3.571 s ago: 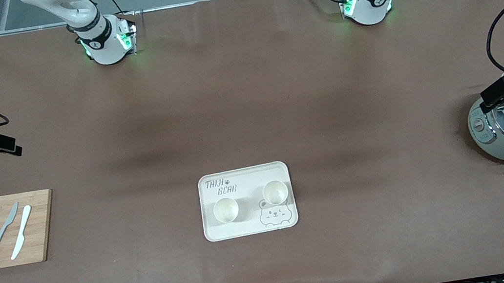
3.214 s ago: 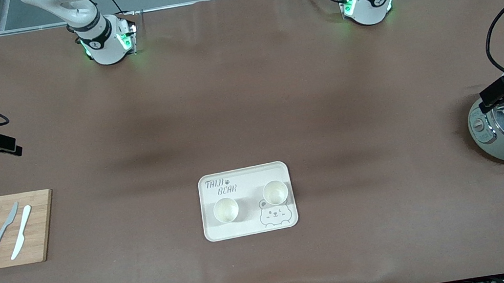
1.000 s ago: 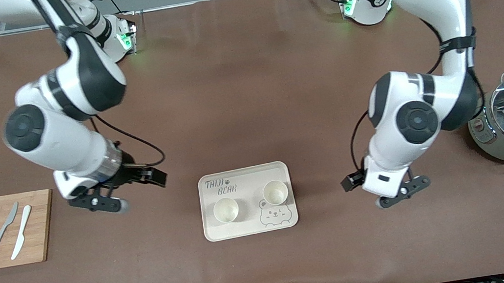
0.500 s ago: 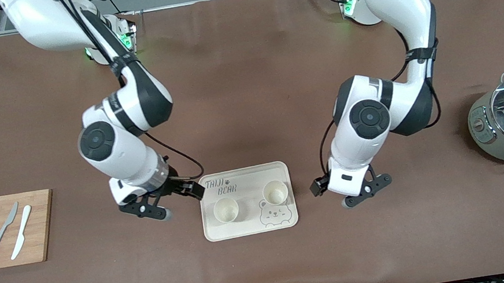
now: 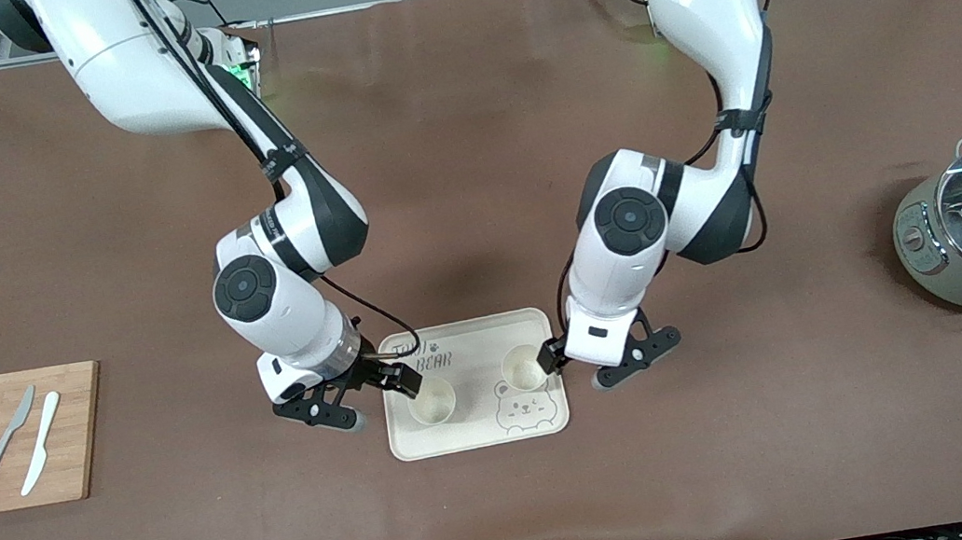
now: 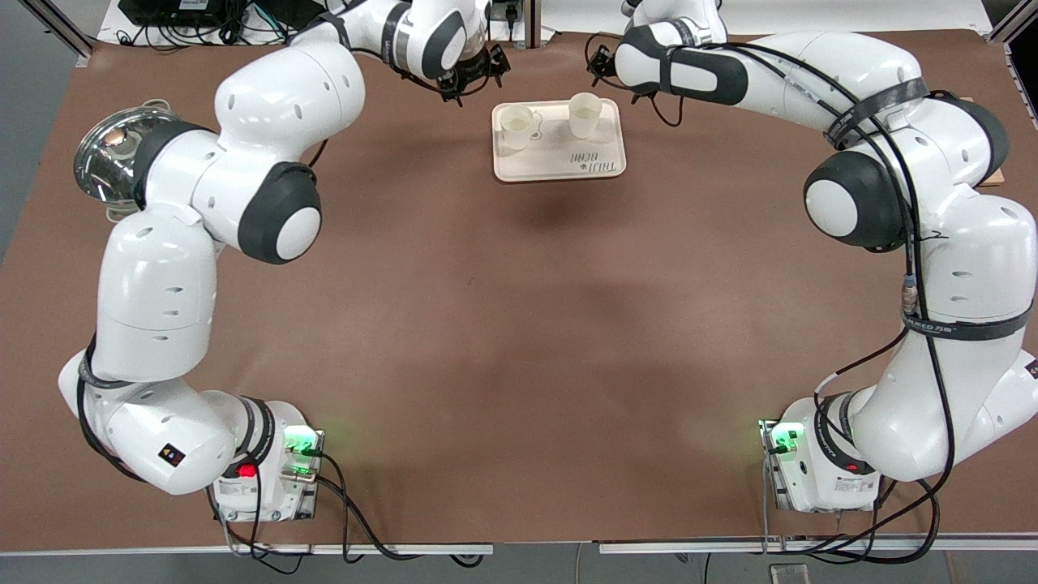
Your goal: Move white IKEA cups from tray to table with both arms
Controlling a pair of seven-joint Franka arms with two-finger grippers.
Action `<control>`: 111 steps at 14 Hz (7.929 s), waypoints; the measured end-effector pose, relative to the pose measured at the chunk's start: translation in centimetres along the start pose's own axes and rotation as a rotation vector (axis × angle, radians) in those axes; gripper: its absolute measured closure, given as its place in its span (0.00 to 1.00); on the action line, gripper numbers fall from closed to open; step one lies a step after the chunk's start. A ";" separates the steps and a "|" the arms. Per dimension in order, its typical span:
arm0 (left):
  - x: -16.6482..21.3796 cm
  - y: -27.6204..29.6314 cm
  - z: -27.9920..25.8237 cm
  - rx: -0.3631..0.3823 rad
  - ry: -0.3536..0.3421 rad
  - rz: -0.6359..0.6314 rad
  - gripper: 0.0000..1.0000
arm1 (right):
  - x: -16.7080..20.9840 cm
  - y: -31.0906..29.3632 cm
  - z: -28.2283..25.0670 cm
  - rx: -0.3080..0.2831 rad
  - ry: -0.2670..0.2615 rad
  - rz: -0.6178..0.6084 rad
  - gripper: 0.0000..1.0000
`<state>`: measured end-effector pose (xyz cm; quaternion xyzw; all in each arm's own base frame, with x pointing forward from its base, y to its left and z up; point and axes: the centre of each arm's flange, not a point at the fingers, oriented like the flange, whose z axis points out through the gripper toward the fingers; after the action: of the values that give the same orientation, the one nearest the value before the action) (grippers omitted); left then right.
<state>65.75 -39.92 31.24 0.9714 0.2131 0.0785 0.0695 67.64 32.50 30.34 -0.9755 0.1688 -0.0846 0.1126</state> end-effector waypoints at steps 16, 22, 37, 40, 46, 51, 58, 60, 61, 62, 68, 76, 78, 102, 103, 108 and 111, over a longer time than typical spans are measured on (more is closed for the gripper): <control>-4.6 1.4 7.7 -0.020 -0.020 0.000 0.00 | -2.3 0.5 7.4 -0.048 -0.002 -0.054 0.00; -4.4 1.3 7.7 -0.019 -0.017 -0.002 0.48 | -2.6 0.2 8.6 -0.038 0.008 -0.062 0.00; 1.0 0.2 0.8 -0.032 0.028 -0.108 0.97 | -2.5 -0.1 9.0 -0.017 0.032 -0.065 0.80; 3.5 -1.9 -0.3 0.001 0.015 -0.096 0.97 | -2.5 0.0 9.0 -0.018 0.032 -0.064 0.96; 7.8 -6.6 -0.9 0.082 -0.039 -0.059 0.97 | -2.5 0.0 9.0 -0.019 0.032 -0.064 0.96; 11.3 -11.1 -0.5 0.141 -0.084 -0.017 0.97 | -2.2 -0.8 7.9 -0.025 0.018 -0.066 0.96; 16.1 -17.0 -0.7 0.163 -0.099 -0.007 0.97 | 1.5 -0.4 -3.0 -0.097 -0.053 -0.083 0.96; 17.1 -18.5 -0.7 0.167 -0.102 -0.008 0.97 | 3.5 1.8 -6.1 -0.117 -0.077 -0.132 0.96; 17.5 -19.2 -0.6 0.173 -0.101 -0.011 0.97 | 4.6 3.2 -7.4 -0.127 -0.090 -0.158 0.96; 18.0 -20.0 -0.5 0.186 -0.096 -0.011 0.97 | 5.7 4.7 -8.7 -0.136 -0.107 -0.191 0.96; 20.2 -24.3 1.0 0.204 -0.063 -0.020 0.97 | 11.4 14.5 -13.7 -0.156 -0.177 -0.382 0.96; 19.6 -26.0 4.3 0.201 -0.040 -0.021 0.97 | 16.1 25.8 -12.6 -0.146 -0.161 -0.557 0.96; 19.6 -26.2 4.7 0.204 -0.044 -0.023 0.91 | 16.0 27.2 -10.4 -0.149 -0.156 -0.563 0.96; 22.2 -24.8 -10.9 0.105 0.062 0.141 0.00 | 14.8 29.9 3.2 -0.157 -0.092 -0.569 0.96; 21.8 -24.7 -12.2 0.109 0.045 0.161 0.00 | 14.8 29.9 3.2 -0.157 -0.092 -0.569 0.96; 20.2 -24.4 -18.8 0.106 0.002 0.247 0.00 | 14.9 30.0 3.3 -0.158 -0.088 -0.567 0.56; 20.0 -25.3 -22.0 0.101 0.004 0.273 0.00 | 15.2 30.1 3.0 -0.158 -0.080 -0.566 0.26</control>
<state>69.49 -6.41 50.95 0.9934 0.0827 0.0784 0.0090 72.99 0.19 21.97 -0.9922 -0.1083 -0.0606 0.0147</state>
